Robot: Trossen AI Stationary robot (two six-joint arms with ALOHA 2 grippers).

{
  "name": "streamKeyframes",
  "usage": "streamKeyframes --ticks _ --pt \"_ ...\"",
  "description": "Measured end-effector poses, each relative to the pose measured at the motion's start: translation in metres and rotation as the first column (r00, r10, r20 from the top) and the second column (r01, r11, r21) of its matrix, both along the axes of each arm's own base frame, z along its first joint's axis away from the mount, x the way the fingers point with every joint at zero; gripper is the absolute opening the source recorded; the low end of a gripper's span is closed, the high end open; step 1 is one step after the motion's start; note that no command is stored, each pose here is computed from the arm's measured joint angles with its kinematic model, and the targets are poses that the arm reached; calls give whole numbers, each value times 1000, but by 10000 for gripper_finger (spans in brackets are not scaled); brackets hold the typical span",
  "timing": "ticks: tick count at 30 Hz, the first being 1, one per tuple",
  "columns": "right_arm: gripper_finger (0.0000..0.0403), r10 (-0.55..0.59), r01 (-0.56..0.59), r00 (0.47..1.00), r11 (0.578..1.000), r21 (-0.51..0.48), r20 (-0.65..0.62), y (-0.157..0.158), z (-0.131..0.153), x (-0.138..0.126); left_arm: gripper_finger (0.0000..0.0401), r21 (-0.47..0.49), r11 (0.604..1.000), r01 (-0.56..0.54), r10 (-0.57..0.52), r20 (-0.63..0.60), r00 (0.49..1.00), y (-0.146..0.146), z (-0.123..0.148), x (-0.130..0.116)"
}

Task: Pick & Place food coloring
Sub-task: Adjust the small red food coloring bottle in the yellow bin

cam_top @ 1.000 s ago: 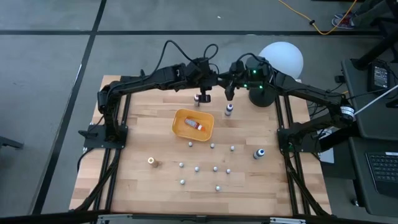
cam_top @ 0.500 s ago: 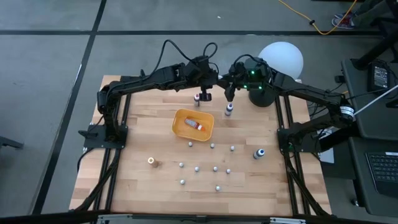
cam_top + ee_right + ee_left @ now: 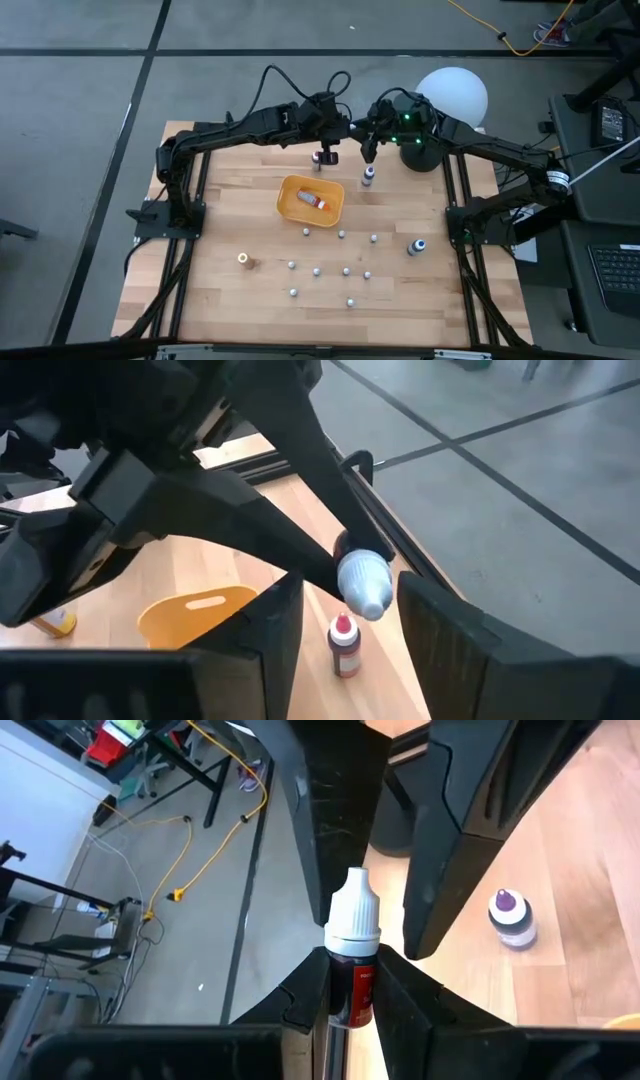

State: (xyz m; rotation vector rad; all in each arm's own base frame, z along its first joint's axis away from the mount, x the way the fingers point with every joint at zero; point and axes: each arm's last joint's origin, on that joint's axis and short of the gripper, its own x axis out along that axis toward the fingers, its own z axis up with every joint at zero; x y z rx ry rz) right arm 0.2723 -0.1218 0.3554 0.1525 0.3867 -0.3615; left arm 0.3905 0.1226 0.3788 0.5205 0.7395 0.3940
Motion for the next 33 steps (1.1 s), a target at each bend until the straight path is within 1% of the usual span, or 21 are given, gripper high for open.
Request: streamKeyframes --ticks 5,16,21,25,29,33 --pt "152 1 -1 1000 1000 -2 -1 0 0 0 58 2 1000 -3 3 -1 1000 0 0 0" --pt "70 -3 3 1000 1000 -3 -2 0 0 0 58 1 1000 -3 3 -3 1000 0 0 0" --pt "60 -2 2 1000 1000 -4 -4 0 -1 0 63 -11 1000 11 -11 -8 1000 -1 -1 -1" --pt "66 3 -3 1000 1000 -1 -7 0 -1 0 82 -22 999 27 -27 -13 1000 -3 -1 0" --pt "63 9 -9 1000 1000 1 -8 0 -1 0 117 -36 999 39 -40 -48 998 -6 -3 -2" --pt "64 10 -10 1000 1000 -2 -1 0 -1 1 163 -19 1000 -12 9 -155 988 -10 -3 -15"
